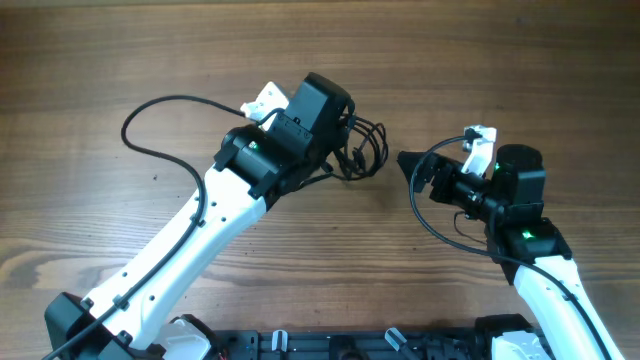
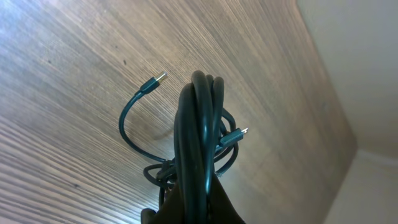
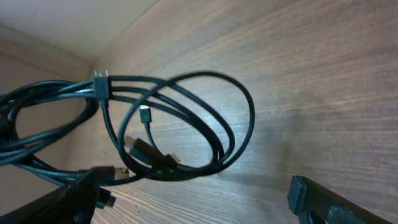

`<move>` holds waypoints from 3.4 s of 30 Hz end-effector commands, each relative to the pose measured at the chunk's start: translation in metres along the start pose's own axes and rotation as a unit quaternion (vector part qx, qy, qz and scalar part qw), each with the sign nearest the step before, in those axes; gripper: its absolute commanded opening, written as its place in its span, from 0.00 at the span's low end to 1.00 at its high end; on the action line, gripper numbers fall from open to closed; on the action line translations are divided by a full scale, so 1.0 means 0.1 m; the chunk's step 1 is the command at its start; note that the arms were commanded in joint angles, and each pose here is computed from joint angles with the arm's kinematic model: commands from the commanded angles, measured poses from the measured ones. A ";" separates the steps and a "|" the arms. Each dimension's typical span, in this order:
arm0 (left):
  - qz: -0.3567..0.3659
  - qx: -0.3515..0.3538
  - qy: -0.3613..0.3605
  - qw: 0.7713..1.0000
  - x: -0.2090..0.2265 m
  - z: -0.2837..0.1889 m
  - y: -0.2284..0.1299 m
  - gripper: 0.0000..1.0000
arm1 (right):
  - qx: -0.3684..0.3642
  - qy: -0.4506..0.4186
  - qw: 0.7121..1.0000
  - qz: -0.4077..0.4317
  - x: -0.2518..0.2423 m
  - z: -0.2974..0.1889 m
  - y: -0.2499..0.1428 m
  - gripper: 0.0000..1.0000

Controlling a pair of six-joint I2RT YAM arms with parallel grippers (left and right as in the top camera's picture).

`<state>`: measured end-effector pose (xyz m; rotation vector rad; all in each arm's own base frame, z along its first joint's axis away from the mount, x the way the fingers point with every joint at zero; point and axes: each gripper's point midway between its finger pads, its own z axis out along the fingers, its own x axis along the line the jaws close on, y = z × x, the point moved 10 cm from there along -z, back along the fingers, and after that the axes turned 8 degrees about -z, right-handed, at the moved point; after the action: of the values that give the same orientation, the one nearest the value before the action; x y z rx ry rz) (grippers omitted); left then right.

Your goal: Untangle cables

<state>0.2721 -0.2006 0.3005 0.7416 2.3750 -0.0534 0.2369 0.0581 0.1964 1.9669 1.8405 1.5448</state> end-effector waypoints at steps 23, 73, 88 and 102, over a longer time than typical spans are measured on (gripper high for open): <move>-0.154 0.075 -0.102 0.980 -0.18 -0.45 0.00 0.04 | 0.063 0.028 0.888 0.454 0.08 -0.01 -0.06 0.78; -0.151 0.160 -0.113 0.969 -0.25 -0.48 -0.07 0.05 | 0.051 0.012 0.900 0.434 0.04 0.00 -0.06 0.48; -0.151 0.149 -0.110 0.971 -0.24 -0.48 -0.05 0.06 | 0.051 0.012 0.914 0.401 0.04 0.00 -0.07 0.04; -0.169 0.123 -0.089 0.974 -0.17 -0.43 0.11 0.04 | 0.046 -0.066 0.954 0.287 -0.11 -0.02 -0.18 0.05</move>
<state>0.2634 -0.2026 0.3356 0.4709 2.3465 -0.5635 0.2203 0.0581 0.1786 2.8830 1.3164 1.4370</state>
